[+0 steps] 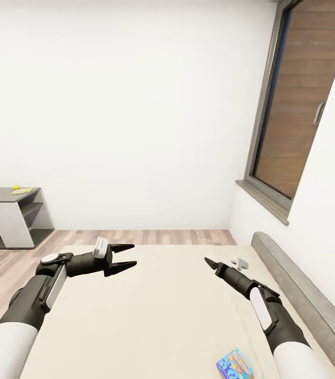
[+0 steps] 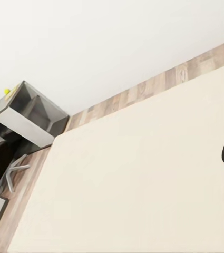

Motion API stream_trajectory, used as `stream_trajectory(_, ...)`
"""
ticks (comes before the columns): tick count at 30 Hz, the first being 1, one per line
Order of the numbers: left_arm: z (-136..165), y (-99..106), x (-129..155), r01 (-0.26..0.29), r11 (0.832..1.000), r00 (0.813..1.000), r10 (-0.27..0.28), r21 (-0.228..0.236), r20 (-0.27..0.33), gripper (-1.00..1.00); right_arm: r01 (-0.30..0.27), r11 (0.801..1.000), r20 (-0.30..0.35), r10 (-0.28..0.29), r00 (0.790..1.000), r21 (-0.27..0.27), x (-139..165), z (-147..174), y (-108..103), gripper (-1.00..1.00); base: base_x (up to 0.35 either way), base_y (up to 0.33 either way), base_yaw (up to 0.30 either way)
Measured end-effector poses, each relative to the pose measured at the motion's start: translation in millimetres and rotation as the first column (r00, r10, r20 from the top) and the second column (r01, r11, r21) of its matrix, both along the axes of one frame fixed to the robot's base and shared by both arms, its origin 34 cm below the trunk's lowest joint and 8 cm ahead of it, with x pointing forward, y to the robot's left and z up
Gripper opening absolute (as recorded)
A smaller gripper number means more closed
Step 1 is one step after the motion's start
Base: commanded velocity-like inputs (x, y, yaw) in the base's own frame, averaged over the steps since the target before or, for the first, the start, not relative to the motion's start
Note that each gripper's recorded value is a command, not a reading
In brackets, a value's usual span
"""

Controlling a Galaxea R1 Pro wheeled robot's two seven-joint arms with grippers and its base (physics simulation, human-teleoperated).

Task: Put all the toys in the child's room - the three board games (two on the bed and one on the table), the two jigsaw puzzles on the table, and the tennis ball on the table - inside the toy box on the table in the child's room.

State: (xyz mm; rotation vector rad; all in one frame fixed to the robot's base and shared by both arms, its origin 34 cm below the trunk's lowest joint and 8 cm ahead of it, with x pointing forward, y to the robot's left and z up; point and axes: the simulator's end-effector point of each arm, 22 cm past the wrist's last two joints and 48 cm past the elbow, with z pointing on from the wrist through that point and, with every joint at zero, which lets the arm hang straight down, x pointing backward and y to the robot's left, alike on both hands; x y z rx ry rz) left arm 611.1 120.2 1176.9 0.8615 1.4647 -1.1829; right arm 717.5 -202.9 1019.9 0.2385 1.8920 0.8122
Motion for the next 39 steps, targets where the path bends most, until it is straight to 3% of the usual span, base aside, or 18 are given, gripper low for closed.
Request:
stream_trajectory(12, -0.1, 0.3, -0.2, 0.000, 1.000, 1.000, 0.000, -0.001, 0.000, 1.00, 0.000, 1.000, 0.000, 0.000, 1.000, 0.000, 0.0, 0.1, -0.2, 1.00, 0.000, -0.195, 0.000)
stream_trajectory(39, -0.5, 0.8, -0.3, -0.001, 1.000, 1.000, 0.001, -0.002, -0.001, 1.00, 0.004, 1.000, -0.001, -0.004, 1.000, 0.002, 0.1, -0.5, -1.8, 1.00, 0.000, -0.010, 0.000)
